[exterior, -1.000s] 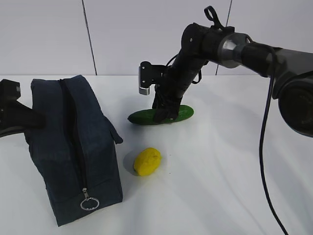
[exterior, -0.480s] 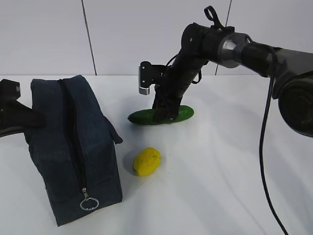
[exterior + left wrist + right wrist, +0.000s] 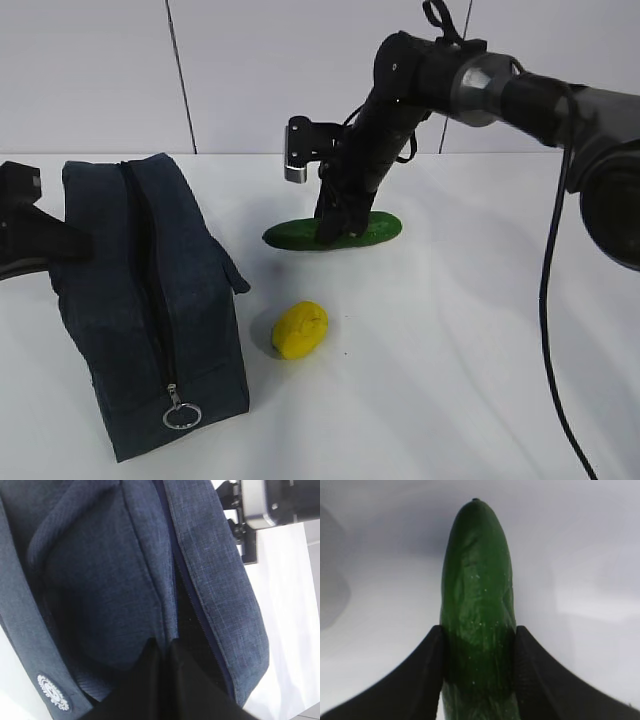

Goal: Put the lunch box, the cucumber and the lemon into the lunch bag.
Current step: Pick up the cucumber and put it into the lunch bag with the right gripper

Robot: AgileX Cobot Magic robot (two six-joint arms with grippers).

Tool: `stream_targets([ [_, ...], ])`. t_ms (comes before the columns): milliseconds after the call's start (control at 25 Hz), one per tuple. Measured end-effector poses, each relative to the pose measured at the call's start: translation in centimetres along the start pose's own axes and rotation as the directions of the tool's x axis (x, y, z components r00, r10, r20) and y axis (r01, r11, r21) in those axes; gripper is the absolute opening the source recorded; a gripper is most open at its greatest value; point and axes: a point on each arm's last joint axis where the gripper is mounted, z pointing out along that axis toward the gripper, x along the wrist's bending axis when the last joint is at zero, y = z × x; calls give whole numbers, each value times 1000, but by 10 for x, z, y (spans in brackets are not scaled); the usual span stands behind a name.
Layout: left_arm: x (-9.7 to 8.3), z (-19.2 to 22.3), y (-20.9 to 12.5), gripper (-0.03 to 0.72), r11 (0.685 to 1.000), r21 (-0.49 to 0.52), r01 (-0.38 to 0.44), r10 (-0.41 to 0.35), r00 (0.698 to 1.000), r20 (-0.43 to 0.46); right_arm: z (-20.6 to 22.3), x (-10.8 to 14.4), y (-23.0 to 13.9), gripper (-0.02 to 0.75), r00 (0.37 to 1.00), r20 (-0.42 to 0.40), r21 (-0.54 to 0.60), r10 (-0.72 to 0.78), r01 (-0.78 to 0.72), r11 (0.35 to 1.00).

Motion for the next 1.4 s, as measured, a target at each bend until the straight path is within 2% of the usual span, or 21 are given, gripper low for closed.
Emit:
stream_targets([
  [440,0,0,0,-3,1000,0,0,0,1000,0,-62,3,21,313,987,54,-37,153,-151,988],
  [600,0,0,0,-3,1000,-1,1,-1,1000,-1,-96,6,32,313,951,97,-84,293,-286,955],
  [920,0,0,0,-3,1000,-1,1,-1,1000,-1,-174,21,55,310,867,156,-209,472,-438,874],
  [1080,0,0,0,-3,1000,-1,1,-1,1000,-1,-190,29,61,310,817,116,-261,565,-524,811],
  [1400,0,0,0,-3,1000,-1,1,-1,1000,-1,-177,44,53,310,725,31,-227,688,-666,711],
])
